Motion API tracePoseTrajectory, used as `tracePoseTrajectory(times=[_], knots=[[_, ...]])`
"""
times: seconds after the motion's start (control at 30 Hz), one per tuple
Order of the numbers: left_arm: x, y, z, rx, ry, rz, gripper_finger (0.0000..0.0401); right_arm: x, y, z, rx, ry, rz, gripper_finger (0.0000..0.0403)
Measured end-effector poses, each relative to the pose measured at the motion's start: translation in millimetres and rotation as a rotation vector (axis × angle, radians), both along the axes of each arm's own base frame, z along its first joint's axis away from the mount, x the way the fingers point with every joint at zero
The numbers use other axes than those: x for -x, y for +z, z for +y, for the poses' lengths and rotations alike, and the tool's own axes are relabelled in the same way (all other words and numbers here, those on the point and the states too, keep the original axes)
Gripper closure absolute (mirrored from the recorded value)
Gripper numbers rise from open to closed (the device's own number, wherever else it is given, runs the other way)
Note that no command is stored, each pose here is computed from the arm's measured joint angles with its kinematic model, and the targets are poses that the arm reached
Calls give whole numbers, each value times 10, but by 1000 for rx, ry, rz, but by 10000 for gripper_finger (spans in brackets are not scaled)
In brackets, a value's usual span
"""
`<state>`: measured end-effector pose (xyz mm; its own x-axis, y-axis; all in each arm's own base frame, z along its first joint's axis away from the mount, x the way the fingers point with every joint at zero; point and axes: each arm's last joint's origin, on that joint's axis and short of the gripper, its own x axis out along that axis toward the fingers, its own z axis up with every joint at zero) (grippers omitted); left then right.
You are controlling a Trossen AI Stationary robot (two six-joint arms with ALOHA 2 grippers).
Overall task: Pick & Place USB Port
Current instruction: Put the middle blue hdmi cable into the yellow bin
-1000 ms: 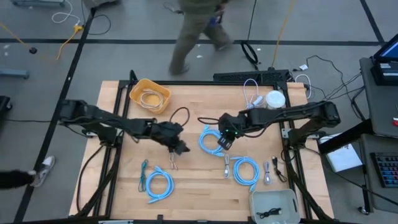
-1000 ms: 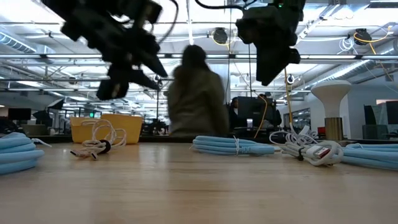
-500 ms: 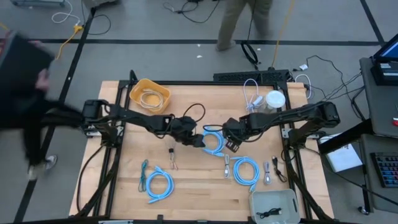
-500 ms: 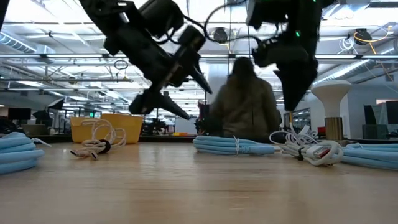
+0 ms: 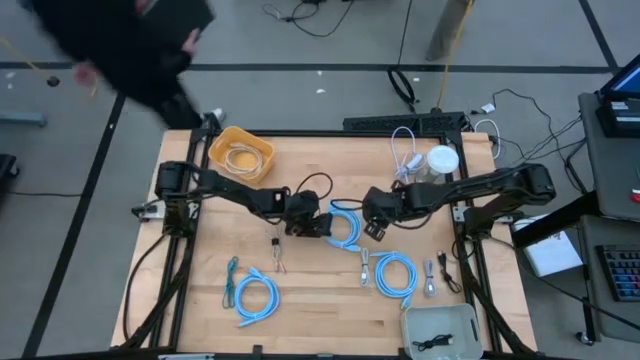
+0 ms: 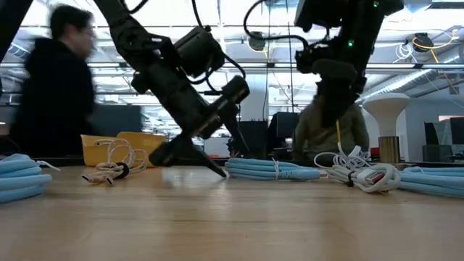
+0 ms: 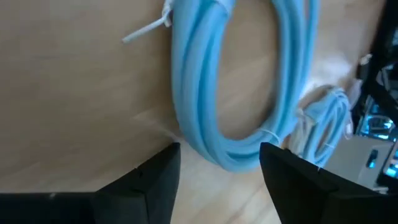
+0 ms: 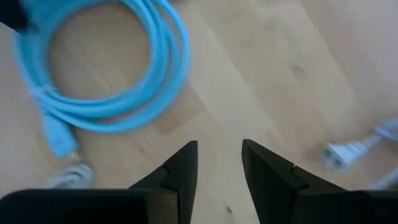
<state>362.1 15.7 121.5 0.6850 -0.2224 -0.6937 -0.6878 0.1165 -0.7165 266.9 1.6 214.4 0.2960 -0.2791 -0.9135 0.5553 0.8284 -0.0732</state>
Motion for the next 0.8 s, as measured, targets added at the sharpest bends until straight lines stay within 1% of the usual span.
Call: tracePoseTrajectory(times=[0.13,0.2,0.27,0.33,0.4,0.47,0.53,0.6,0.63,0.67,0.8], knots=[[-141,-1,37,16,15,-1,159,17,97,-2,8,26,-55,286],[-264,17,69,16,25,-14,154,28,139,-3,13,38,-76,287],[-361,39,109,18,31,3,154,45,183,-4,16,49,-95,287],[-492,69,145,11,39,19,163,74,240,1,18,60,-117,287],[-568,84,175,-7,27,69,185,107,295,5,19,64,-140,287],[-643,122,184,-32,2,92,224,145,352,16,21,77,-161,287],[-668,163,173,-61,-21,123,279,188,409,18,23,83,-182,287],[-690,188,161,-84,-44,128,345,239,471,14,38,80,-202,287],[-692,189,161,-90,-50,124,371,262,494,14,42,80,-208,287],[-697,195,162,-92,-48,118,383,279,520,12,43,79,-221,287],[-693,189,162,-82,-36,128,388,336,613,2,72,72,-271,287]])
